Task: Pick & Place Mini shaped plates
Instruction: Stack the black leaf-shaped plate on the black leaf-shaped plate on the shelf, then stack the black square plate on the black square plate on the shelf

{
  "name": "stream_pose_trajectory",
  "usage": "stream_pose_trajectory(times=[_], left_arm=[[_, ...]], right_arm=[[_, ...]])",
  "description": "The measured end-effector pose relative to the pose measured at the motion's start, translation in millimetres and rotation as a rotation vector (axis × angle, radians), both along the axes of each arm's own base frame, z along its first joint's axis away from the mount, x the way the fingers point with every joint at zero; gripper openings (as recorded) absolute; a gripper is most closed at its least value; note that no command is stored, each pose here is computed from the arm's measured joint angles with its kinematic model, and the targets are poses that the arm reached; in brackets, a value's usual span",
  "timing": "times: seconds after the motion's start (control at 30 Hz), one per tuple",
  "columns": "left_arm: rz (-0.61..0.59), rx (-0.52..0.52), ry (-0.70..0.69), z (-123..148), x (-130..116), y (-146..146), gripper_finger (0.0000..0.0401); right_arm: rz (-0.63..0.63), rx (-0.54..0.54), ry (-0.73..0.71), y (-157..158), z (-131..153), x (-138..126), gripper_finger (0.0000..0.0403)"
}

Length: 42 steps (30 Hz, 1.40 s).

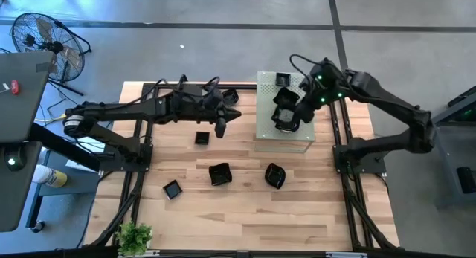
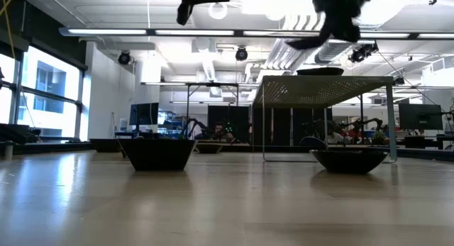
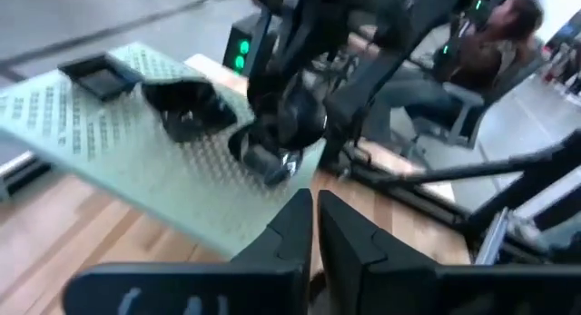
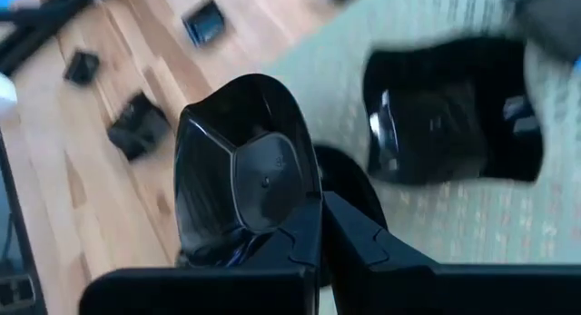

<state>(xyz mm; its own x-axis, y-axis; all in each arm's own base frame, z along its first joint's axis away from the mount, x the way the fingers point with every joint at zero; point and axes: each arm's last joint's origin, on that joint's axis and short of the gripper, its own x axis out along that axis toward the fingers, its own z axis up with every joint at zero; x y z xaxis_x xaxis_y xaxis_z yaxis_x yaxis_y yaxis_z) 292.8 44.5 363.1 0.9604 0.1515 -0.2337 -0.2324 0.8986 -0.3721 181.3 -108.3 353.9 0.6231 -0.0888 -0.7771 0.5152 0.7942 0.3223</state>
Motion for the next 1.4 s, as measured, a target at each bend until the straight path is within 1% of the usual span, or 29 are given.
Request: stream_pose_trajectory(times=[0.03,0.1,0.13,0.2,0.33,0.47,0.6,0.7,0.87,0.97,1.03,1.1,1.2,1.27,1.33,1.4], left_arm=[[0.002,0.003,-0.017,-1.4,-1.0,0.0,0.0013],[0.005,-0.001,-0.008,-8.1,-7.0,-0.6,0.0004],[0.005,0.003,-0.028,-7.7,-8.4,-0.8,0.0003],[0.016,0.003,-0.021,-11.7,-13.4,-1.3,0.0005],[0.047,-0.003,0.004,-18.6,-19.3,-1.5,0.0002],[0.056,-0.009,0.002,-17.9,-20.2,-1.4,0.0002],[0.056,-0.01,0.011,-18.7,-20.6,-1.5,0.0002],[0.055,-0.005,0.023,-19.7,-20.9,-1.3,0.0002],[0.034,0.037,0.031,-18.3,-22.8,-1.9,0.0002],[0.013,0.047,0.076,-22.4,-23.9,-2.4,0.0002],[0.009,0.055,0.098,-24.3,-24.5,-2.6,0.0002],[0.004,0.062,0.128,-26.9,-25.4,-2.8,0.0002],[-0.004,0.061,0.122,-34.8,-27.9,-3.4,0.0002],[-0.014,0.053,0.093,-43.5,-31.9,-4.3,0.0001],[-0.008,0.028,0.079,-55.5,-38.3,-5.4,0.0001],[0.001,-0.001,0.075,-67.9,-44.4,-6.3,0.0001]], right_arm=[[0.007,0.012,0.014,-2.4,-7.9,-2.1,0.0002],[0.022,0.038,0.043,-6.1,-23.3,-4.9,0.0002],[0.023,0.046,0.058,-7.8,-29.7,-6.5,0.0002],[0.024,0.058,0.074,-10.9,-40.2,-8.4,0.0002],[0.027,0.056,0.047,-15.3,-52.0,-6.8,0.0003],[0.025,0.061,0.048,-16.8,-58.5,-7.2,0.0008],[0.024,0.058,0.048,-16.8,-58.5,-7.2,0.0021],[0.023,0.049,0.037,-17.1,-54.0,-6.9,0.0041],[0.012,0.011,-0.009,-15.3,-30.5,-8.6,0.0083],[0.012,-0.006,-0.047,-10.0,-12.8,-10.1,0.0092],[0.036,-0.028,-0.077,-3.0,-2.7,-8.7,0.0087],[0.073,-0.05,-0.086,7.3,2.0,-6.2,0.0071],[0.112,-0.061,-0.078,23.7,0.4,-0.5,0.0034],[0.135,-0.06,-0.074,35.1,-3.5,4.7,0.0011],[0.149,-0.059,-0.083,46.8,-5.3,11.2,0.0006],[0.161,-0.062,-0.082,59.0,-5.1,15.7,0.0013]])
